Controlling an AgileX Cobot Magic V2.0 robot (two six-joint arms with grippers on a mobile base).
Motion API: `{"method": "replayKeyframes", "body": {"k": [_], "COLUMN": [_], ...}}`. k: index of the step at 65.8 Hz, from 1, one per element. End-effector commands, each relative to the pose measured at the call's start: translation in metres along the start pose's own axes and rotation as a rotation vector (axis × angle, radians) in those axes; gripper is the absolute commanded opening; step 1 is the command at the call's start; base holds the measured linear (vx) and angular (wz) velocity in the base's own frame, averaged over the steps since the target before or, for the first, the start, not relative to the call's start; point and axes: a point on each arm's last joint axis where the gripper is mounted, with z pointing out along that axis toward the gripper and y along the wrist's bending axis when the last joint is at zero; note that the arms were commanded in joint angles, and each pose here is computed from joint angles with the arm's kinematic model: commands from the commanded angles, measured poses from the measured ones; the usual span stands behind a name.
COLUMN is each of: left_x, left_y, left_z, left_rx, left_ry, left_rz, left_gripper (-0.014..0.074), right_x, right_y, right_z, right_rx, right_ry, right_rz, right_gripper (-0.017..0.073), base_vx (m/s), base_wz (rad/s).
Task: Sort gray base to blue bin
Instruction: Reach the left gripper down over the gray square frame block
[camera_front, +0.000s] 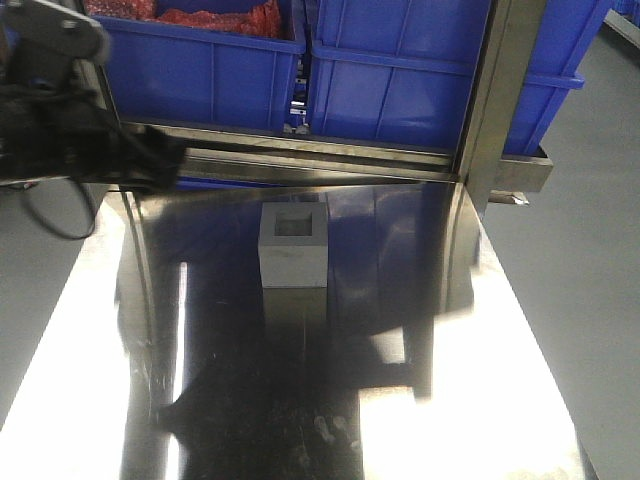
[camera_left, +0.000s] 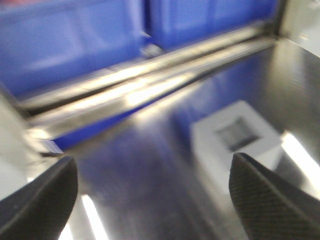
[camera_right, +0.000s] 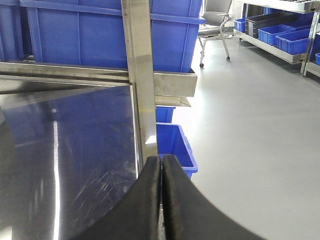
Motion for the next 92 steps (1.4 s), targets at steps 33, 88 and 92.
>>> {"method": "replayKeyframes", "body": {"k": [33, 88, 92], "left_x": [-0.036, -0.003, 0.001], "left_y": [-0.034, -0.033, -0.033], "left_z": [0.123, 0.189, 0.192], "left_rx": [0.197, 0.140, 0.140], "left_ry": [0.147, 0.290, 0.303], "left_rz": [-0.252, -0.284, -0.284], "left_gripper": [0.0593, 0.0593, 0.0593], "right_x": [-0.006, -0.006, -0.006], "right_y": [0.000, 0.000, 0.000], "right_z": [0.000, 0.000, 0.000], "right_rx": [-0.001, -0.001, -0.001], "right_ry": [-0.075, -0.075, -0.075], "right_rz": [-0.010, -0.010, -0.010], "right_gripper": [-0.0005, -0.0005, -0.0005], "base_vx": [0.00, 0.00, 0.00], "base_wz": [0.00, 0.00, 0.00]}}
